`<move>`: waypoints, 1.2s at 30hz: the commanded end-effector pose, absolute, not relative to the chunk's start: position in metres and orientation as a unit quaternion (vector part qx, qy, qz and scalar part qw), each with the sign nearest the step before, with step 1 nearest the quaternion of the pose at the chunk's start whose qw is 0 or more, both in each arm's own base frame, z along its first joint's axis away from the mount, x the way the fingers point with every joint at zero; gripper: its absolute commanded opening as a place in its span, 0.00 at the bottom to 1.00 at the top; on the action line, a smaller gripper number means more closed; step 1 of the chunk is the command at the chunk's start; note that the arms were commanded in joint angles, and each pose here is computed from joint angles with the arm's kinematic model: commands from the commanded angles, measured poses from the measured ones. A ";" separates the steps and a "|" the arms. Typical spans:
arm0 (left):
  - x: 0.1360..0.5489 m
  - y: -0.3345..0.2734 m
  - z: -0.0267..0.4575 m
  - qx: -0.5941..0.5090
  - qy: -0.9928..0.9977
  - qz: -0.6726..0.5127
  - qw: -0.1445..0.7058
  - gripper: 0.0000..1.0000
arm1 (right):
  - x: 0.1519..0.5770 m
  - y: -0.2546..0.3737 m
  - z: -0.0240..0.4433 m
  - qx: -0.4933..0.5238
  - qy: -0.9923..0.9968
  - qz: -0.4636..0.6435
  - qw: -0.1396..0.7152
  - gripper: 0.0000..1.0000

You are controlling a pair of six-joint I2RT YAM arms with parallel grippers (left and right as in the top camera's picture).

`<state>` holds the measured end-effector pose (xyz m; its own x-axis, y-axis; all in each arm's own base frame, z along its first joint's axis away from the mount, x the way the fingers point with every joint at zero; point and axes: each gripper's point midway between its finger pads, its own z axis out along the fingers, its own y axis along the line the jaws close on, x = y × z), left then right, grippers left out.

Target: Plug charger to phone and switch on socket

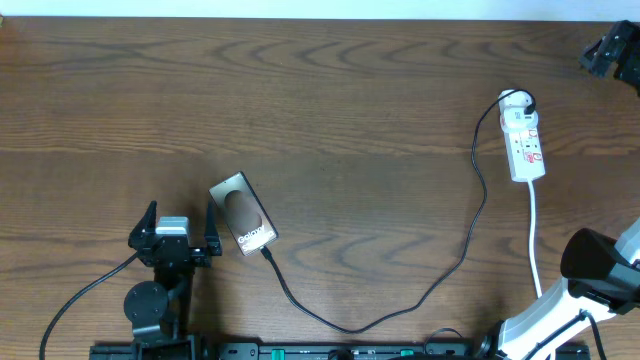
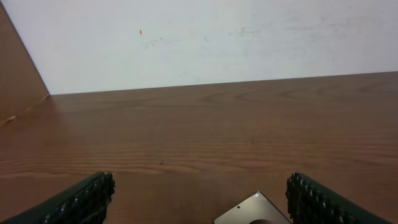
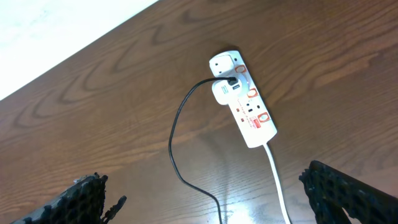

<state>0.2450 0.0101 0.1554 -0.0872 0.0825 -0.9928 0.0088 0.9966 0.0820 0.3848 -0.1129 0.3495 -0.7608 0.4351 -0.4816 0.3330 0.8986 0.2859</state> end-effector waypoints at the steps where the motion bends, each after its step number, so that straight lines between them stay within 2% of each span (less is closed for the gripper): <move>1: 0.244 0.009 0.140 0.033 0.754 0.023 0.656 0.90 | 0.385 -0.111 0.351 0.208 0.932 0.096 0.279 0.99; 7: 0.244 0.009 0.140 0.033 0.754 0.023 0.656 0.90 | 0.387 -0.115 0.349 0.209 0.933 0.087 0.280 0.99; 11: 0.244 0.009 0.140 0.033 0.754 0.023 0.656 0.90 | 0.408 -0.111 0.356 0.193 0.925 0.093 0.313 0.99; 16: 0.244 0.009 0.140 0.033 0.754 0.023 0.656 0.90 | 0.465 -0.056 0.366 0.104 0.907 0.120 0.391 0.99; 21: 0.244 0.009 0.140 0.033 0.754 0.023 0.656 0.91 | 0.487 -0.009 0.331 0.051 0.895 0.111 0.428 0.99; 29: 0.244 0.009 0.140 0.033 0.754 0.023 0.656 0.90 | 0.450 0.028 0.246 0.015 0.885 0.120 0.449 0.99; 32: 0.244 0.009 0.140 0.033 0.754 0.023 0.656 0.90 | 0.418 0.031 0.217 0.011 0.877 0.121 0.465 0.99; 36: 0.244 0.009 0.140 0.033 0.754 0.023 0.656 0.90 | 0.378 0.026 0.201 0.013 0.857 0.108 0.503 0.99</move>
<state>0.2447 0.0114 0.1557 -0.0905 0.0821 -0.9925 0.0015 0.9966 0.0823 0.4038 0.0264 0.2001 -0.5483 0.1376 -0.8249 -0.0898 0.9710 0.2216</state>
